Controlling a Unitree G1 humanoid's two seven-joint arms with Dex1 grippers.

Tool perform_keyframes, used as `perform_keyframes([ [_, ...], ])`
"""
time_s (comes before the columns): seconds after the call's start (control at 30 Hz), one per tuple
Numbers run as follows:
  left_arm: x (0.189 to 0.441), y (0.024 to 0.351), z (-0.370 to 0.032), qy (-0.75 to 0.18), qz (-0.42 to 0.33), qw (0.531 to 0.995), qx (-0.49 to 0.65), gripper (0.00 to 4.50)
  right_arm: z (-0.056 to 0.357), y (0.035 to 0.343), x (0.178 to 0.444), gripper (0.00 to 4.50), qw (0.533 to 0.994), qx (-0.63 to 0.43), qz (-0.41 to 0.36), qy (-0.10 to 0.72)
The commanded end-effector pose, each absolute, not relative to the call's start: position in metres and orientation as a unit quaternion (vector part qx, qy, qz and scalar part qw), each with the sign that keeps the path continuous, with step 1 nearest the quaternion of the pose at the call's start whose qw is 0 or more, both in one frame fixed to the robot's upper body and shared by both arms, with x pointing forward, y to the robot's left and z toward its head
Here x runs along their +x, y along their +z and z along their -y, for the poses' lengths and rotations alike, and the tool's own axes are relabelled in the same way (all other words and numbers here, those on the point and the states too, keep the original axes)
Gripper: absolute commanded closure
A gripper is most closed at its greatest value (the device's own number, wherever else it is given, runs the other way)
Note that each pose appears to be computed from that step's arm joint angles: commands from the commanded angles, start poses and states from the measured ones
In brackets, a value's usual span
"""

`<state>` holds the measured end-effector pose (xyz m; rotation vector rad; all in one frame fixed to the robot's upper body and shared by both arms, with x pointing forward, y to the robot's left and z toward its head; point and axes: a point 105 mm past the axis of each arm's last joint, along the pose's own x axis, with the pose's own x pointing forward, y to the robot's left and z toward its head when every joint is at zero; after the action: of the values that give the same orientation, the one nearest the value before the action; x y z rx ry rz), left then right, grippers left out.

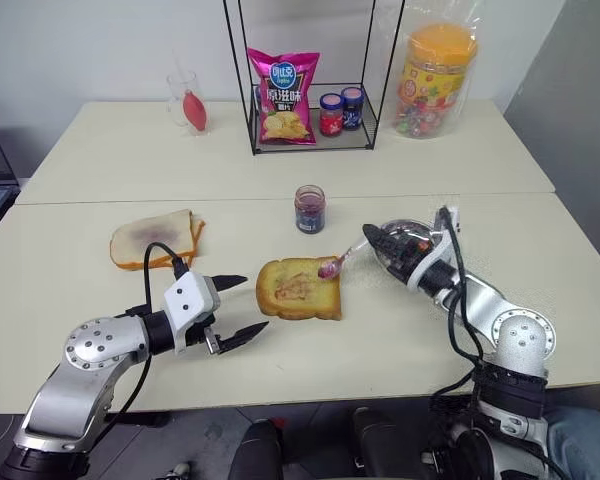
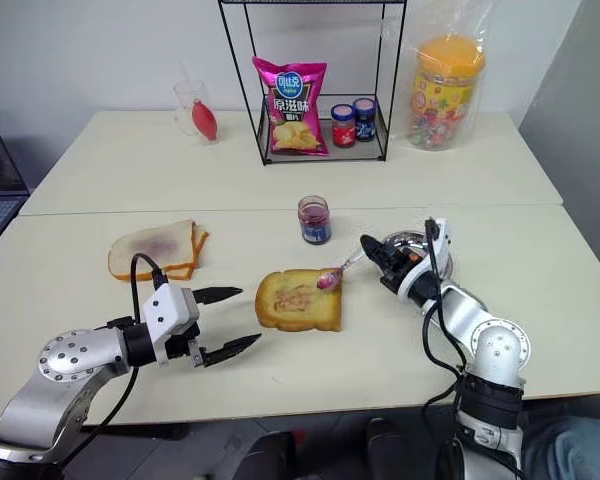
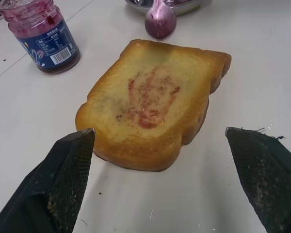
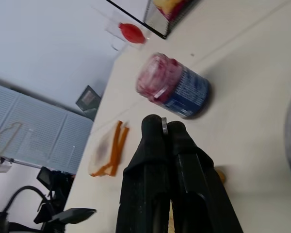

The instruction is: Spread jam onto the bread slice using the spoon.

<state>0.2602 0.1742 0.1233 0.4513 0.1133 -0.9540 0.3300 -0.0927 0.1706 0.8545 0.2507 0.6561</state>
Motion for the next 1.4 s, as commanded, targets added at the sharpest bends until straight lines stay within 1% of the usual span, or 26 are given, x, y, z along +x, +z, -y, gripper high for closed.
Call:
perform_keyframes([
  [0.03,0.256,0.160,-0.159,-0.483,-0.021,0.857,0.176,0.00,0.108,0.217,0.323,4.43,0.841,0.421,-0.027,0.338],
  [0.1,0.254,0.174,-0.146,-0.507,-0.008,0.844,0.175,0.00,0.127,0.222,0.324,4.43,0.851,0.418,-0.006,0.317],
  [0.17,0.252,0.182,-0.134,-0.529,-0.006,0.828,0.185,0.00,0.144,0.220,0.326,4.43,0.863,0.415,0.004,0.288],
  [0.2,0.248,0.182,-0.125,-0.553,-0.011,0.811,0.193,0.00,0.156,0.218,0.326,4.43,0.871,0.409,0.007,0.272],
  [0.27,0.242,0.182,-0.116,-0.578,-0.019,0.791,0.201,0.00,0.168,0.217,0.327,4.43,0.880,0.400,0.010,0.257],
  [0.4,0.242,0.184,-0.100,-0.598,-0.016,0.769,0.224,0.00,0.197,0.211,0.333,4.43,0.892,0.401,0.017,0.209],
  [0.47,0.247,0.183,-0.087,-0.613,-0.013,0.756,0.231,0.00,0.214,0.198,0.341,4.43,0.903,0.393,0.013,0.174],
  [0.53,0.258,0.180,-0.076,-0.611,-0.016,0.755,0.239,0.00,0.227,0.187,0.351,4.43,0.912,0.385,0.010,0.143],
  [0.7,0.271,0.180,-0.061,-0.611,-0.003,0.751,0.250,0.00,0.237,0.171,0.365,4.43,0.915,0.384,-0.002,0.124],
  [0.77,0.273,0.182,-0.053,-0.615,0.007,0.748,0.249,0.00,0.247,0.160,0.371,4.43,0.918,0.383,-0.011,0.102],
  [0.87,0.275,0.182,-0.046,-0.621,0.014,0.743,0.250,0.00,0.253,0.155,0.376,4.43,0.919,0.383,-0.014,0.091],
  [0.97,0.276,0.183,-0.042,-0.624,0.018,0.739,0.255,0.00,0.257,0.142,0.378,4.43,0.931,0.353,-0.046,0.074],
  [1.03,0.279,0.185,-0.043,-0.621,0.020,0.741,0.254,0.00,0.259,0.142,0.378,4.01,0.936,0.342,-0.043,0.070],
  [1.07,0.280,0.186,-0.043,-0.618,0.022,0.744,0.254,0.00,0.259,0.145,0.377,3.92,0.936,0.341,-0.036,0.076],
  [1.13,0.282,0.187,-0.044,-0.615,0.023,0.746,0.254,0.00,0.259,0.148,0.377,3.41,0.938,0.335,-0.029,0.079],
  [1.23,0.284,0.188,-0.045,-0.613,0.026,0.747,0.256,0.00,0.260,0.148,0.376,2.87,0.944,0.318,-0.028,0.076],
  [1.3,0.284,0.189,-0.044,-0.612,0.027,0.748,0.256,0.00,0.258,0.148,0.376,2.32,0.948,0.305,-0.030,0.082],
  [1.4,0.286,0.191,-0.043,-0.609,0.031,0.750,0.256,0.00,0.255,0.142,0.376,1.65,0.965,0.244,-0.044,0.086],
])
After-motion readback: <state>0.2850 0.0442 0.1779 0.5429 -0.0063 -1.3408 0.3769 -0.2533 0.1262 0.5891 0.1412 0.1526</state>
